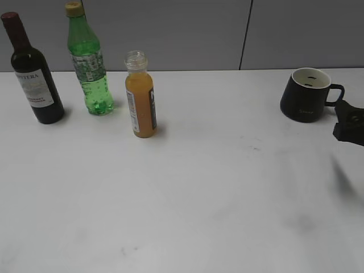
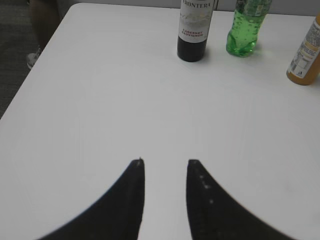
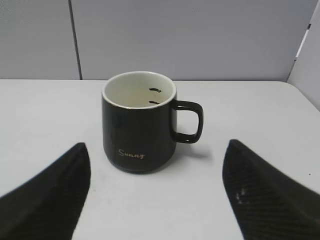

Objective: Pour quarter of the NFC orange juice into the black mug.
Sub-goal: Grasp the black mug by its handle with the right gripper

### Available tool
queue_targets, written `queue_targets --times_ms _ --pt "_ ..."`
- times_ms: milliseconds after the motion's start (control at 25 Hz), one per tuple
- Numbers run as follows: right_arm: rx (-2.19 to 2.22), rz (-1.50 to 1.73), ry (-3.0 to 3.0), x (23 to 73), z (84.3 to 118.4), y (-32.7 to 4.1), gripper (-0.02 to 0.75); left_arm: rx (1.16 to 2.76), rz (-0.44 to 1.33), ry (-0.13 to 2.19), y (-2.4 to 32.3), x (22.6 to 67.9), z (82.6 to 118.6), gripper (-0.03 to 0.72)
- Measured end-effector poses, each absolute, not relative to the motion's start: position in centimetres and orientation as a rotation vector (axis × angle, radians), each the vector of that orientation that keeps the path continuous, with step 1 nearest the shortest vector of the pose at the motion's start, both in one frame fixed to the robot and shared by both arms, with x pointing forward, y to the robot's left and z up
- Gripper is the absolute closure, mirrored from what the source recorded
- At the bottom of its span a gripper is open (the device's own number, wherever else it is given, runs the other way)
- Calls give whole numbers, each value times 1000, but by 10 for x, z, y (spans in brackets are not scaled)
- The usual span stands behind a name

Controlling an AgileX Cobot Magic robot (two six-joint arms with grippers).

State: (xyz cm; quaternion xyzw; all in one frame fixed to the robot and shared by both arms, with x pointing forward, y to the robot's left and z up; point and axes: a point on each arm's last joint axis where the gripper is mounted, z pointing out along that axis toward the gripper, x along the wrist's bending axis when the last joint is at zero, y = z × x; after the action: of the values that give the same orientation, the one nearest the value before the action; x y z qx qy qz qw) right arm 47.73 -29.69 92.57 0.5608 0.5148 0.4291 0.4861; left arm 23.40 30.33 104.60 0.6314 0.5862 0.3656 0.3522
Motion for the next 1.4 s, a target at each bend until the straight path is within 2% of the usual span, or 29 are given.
queue_targets --times_ms 400,840,1400 --pt "1368 963 1214 516 904 -326 111 1634 946 1517 303 234 1046 457" --pt "1389 930 1257 561 861 -346 115 1634 946 1517 303 234 1046 457" --pt "1320 968 1244 600 849 -360 122 1634 946 1517 303 234 1046 457"
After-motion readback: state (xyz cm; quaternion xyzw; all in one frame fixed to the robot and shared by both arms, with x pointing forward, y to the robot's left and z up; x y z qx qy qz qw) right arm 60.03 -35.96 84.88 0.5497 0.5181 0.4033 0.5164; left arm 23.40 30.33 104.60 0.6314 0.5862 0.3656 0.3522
